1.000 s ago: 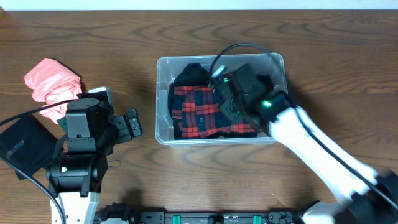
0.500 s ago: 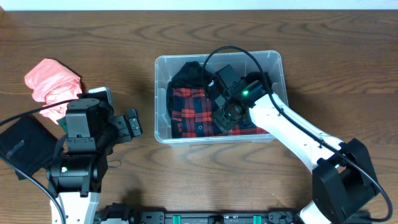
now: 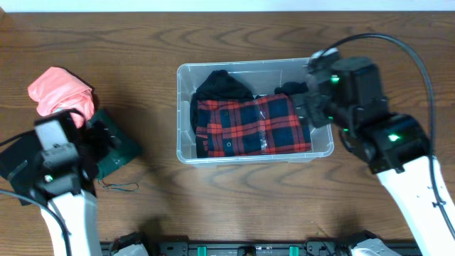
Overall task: Pack container
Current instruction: 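Reach the left gripper to the dark green shirt and grasp it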
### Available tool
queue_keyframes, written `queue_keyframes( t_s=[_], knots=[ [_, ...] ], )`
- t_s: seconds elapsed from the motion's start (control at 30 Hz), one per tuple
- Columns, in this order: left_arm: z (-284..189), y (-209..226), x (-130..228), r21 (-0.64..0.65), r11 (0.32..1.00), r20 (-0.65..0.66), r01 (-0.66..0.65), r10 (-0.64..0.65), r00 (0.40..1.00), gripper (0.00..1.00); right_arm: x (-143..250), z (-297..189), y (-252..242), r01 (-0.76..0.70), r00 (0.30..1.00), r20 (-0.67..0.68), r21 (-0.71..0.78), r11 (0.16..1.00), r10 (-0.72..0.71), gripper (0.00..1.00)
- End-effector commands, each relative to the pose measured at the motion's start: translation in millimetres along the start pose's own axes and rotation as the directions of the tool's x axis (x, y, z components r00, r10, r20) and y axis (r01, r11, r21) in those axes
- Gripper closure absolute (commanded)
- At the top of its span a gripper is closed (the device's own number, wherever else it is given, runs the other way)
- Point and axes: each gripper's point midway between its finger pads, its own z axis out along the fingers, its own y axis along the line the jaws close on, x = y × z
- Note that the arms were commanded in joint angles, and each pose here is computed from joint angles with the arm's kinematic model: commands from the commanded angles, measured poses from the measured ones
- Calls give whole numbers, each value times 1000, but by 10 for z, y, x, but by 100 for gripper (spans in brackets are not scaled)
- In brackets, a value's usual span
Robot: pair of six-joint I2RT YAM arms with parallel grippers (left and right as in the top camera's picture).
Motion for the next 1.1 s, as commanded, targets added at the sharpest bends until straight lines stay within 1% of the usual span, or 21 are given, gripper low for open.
queue_keyframes(
  t_s=[0.0,0.1,0.17,0.3,0.4,0.47,0.53,0.57,0.63,0.73,0.8,0.9,0.93,1.0,1.07],
  knots=[
    [270,216,-62,-35,992,-69,122,-124,990,2,172,84,-199,-75,994,-73,49,996,79,1],
    [582,420,-42,-90,981,-129,171,-181,975,2,274,83,-276,-87,989,-111,67,994,94,1],
    [785,456,-5,-85,977,-174,194,-206,963,2,280,83,-289,-90,989,-113,69,994,98,1],
    [1166,281,59,41,987,-255,157,-142,956,2,269,84,-289,-91,989,-109,69,993,98,1],
    [1379,122,176,144,980,-317,133,-82,945,2,273,83,-288,-90,989,-111,69,994,98,1],
    [1482,47,263,194,972,-353,132,-56,934,0,271,83,-289,-90,989,-110,69,994,98,1],
    [1567,10,361,215,966,-392,146,-52,918,2,271,83,-289,-90,989,-110,69,994,98,1],
    [1608,13,421,212,965,-414,153,-53,909,6,272,83,-289,-90,989,-110,69,994,97,1],
    [1657,30,522,200,966,-450,163,-58,891,22,274,83,-289,-90,989,-111,69,994,97,1],
    [1656,31,602,195,965,-481,174,-61,874,62,276,83,-288,-90,989,-112,69,994,97,1],
    [1620,-3,596,211,960,-484,183,-60,873,75,276,83,-289,-90,989,-112,69,994,97,1],
    [1502,-124,501,276,940,-464,201,-53,884,91,275,83,-293,-91,989,-111,71,993,99,1],
    [1439,-170,443,302,932,-447,202,-49,893,94,273,83,-297,-93,989,-110,72,993,101,1],
    [1276,-270,303,356,915,-398,189,-35,917,94,276,84,-322,-102,988,-110,77,992,110,1],
    [1028,-412,120,426,892,-320,154,-11,947,94,282,85,-356,-112,986,-110,85,990,121,1]
  ],
)
